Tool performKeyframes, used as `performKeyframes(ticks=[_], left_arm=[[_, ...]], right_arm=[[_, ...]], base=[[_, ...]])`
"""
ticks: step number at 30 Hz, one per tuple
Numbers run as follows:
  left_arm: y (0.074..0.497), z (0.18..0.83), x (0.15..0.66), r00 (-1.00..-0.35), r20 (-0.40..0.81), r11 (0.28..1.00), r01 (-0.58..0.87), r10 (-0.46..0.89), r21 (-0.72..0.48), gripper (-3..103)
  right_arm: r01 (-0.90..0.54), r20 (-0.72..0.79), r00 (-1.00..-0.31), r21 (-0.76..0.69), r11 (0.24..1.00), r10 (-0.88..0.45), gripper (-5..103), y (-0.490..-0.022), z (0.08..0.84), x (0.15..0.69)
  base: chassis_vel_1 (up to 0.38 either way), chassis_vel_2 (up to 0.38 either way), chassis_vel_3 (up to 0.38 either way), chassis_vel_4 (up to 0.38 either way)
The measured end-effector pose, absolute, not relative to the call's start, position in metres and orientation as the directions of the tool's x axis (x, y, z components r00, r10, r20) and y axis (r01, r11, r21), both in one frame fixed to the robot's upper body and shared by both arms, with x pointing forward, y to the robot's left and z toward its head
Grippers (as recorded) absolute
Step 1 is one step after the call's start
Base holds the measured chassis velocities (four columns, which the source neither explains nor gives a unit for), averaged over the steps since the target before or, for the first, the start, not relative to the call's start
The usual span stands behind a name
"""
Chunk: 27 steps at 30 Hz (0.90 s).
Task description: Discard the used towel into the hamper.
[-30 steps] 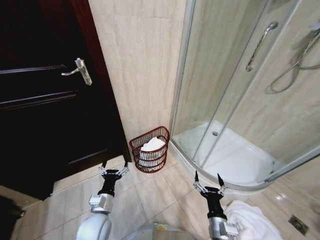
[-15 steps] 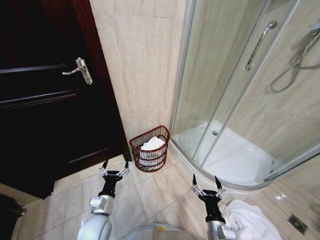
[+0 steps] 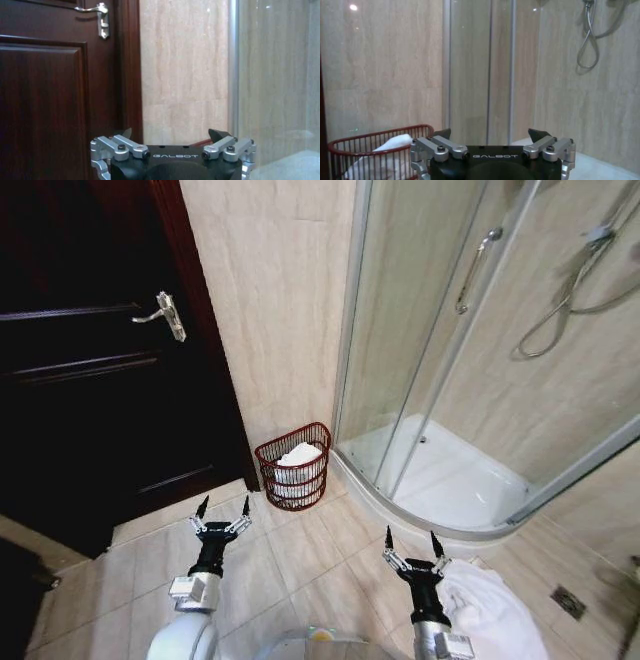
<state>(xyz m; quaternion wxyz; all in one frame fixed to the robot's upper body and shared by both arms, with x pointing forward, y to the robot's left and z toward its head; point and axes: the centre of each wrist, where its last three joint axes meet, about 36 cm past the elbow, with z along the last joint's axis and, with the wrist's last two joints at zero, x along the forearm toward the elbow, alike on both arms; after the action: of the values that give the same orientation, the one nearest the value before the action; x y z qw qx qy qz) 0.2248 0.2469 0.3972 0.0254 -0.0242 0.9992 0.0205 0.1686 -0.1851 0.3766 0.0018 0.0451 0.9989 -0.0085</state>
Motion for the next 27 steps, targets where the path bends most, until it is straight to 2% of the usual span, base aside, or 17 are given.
performKeyframes(ticks=[13, 27], left_arm=[[0.2441, 0.3964, 0.2254, -0.998, -0.056, 0.998, -0.040, -0.038, 0.038, 100], [0.2437, 0.3943, 0.2228, -0.998, -0.060, 0.998, -0.039, -0.036, 0.040, 100]], right_arm=[[0.093, -0.016, -0.996, -0.015, 0.996, 0.092, 100, -0.1865, 0.3750, 0.1696], [0.099, -0.015, -0.995, 0.003, 0.995, 0.099, 100, -0.1858, 0.3769, 0.1682]], base=[[-0.145, -0.242, 0.152, 0.239], [0.004, -0.100, -0.007, 0.104]])
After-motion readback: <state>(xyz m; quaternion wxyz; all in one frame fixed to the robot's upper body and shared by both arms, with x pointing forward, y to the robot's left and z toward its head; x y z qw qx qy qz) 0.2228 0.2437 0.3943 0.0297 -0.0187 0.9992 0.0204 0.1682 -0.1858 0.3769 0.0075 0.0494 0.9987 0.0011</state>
